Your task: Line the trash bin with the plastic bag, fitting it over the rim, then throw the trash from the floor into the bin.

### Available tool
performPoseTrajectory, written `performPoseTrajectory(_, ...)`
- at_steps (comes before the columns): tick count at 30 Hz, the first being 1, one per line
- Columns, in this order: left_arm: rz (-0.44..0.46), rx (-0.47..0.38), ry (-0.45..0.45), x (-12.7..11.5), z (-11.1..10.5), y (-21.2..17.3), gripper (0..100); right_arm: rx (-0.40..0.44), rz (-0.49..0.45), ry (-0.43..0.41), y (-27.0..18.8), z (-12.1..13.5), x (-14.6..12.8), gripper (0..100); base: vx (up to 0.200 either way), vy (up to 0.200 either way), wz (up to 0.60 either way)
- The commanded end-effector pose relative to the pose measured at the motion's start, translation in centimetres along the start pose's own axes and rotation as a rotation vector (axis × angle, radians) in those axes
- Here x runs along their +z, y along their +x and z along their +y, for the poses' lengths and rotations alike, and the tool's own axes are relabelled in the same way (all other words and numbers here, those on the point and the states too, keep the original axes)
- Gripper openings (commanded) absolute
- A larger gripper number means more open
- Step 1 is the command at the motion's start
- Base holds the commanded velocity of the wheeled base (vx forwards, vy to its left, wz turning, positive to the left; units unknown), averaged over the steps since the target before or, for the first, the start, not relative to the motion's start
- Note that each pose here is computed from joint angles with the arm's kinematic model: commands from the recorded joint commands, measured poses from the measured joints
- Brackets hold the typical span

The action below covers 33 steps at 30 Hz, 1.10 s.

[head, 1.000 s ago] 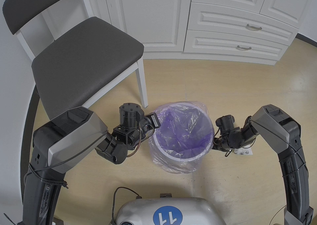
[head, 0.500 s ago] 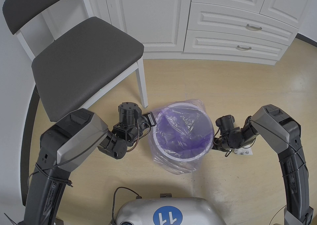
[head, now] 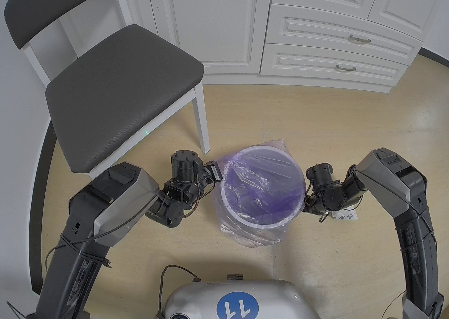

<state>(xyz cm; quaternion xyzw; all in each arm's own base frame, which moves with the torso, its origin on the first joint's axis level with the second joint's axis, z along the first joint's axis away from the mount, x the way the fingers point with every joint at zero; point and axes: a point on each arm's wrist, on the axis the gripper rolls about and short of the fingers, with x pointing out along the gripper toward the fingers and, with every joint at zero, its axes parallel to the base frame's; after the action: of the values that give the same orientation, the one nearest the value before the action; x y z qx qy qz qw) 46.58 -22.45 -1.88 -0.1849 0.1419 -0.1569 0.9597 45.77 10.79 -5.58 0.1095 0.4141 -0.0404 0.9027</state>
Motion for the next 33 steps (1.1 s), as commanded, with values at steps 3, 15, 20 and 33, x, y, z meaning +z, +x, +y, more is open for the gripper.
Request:
performPoseTrajectory(3,0.012,0.002,0.0,0.9,-0.1,-1.3,0,0.0,-0.001,0.005,0.0,0.1,0.0,100,0.0,0.0,0.0)
performPoseTrajectory(15,-0.017,0.006,-0.052,2.1,0.7,-1.8,100,0.001,0.0,0.002,-0.1,0.1,-0.1,100,0.0,0.0,0.0)
performPoseTrajectory(20,-0.038,0.007,-0.053,3.1,0.9,-2.3,100,0.004,-0.008,0.002,-1.1,-0.2,0.5,100,0.0,0.0,0.0)
performPoseTrajectory(33,0.015,0.042,0.115,7.5,0.2,-9.8,100,0.12,-0.105,-0.277,-11.8,-4.8,2.0,100,0.0,0.0,0.0)
